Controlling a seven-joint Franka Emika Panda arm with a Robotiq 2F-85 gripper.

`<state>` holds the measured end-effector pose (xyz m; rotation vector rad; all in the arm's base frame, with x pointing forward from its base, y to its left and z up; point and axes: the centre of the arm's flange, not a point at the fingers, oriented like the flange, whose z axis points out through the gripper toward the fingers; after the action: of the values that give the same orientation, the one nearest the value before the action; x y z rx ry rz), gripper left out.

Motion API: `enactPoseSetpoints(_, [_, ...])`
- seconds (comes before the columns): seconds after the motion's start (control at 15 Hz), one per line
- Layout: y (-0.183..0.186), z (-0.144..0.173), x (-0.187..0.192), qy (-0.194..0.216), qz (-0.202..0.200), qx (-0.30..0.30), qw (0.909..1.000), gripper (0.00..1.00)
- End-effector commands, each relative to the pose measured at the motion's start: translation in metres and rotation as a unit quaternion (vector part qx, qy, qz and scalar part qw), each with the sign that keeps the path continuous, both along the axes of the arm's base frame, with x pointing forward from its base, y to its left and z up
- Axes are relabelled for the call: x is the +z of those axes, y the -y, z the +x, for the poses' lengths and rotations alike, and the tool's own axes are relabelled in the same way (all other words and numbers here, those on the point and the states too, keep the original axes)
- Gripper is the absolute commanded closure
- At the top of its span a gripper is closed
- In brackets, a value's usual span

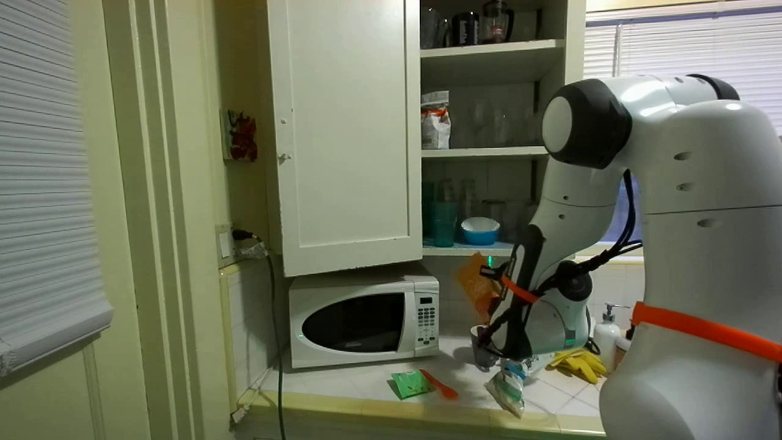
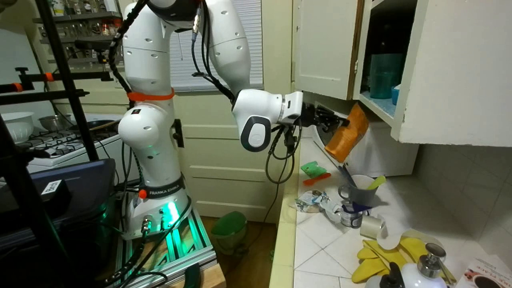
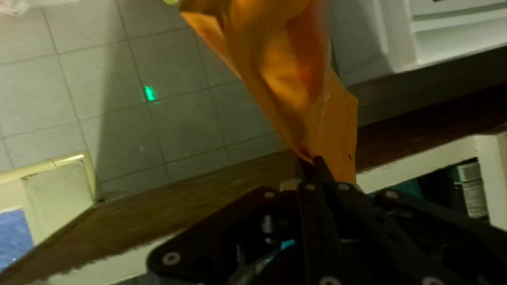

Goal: Put the orange sachet in the middle compartment of the top cabinet

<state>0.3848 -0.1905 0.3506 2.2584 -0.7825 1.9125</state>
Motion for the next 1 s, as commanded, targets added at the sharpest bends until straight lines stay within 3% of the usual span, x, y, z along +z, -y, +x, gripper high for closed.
enactPoseSetpoints(0.0, [-0.042,-0.046,0.022,0.051,-0.059,0.030,0.9965,1.00])
enactPoseSetpoints(0.6, [-0.039,-0.066,0.126,0.175,-0.116,0.026,0.9774,1.00])
enactPoseSetpoints(0.93, [-0.023,-0.073,0.167,0.213,-0.134,0.001,0.9679,1.00])
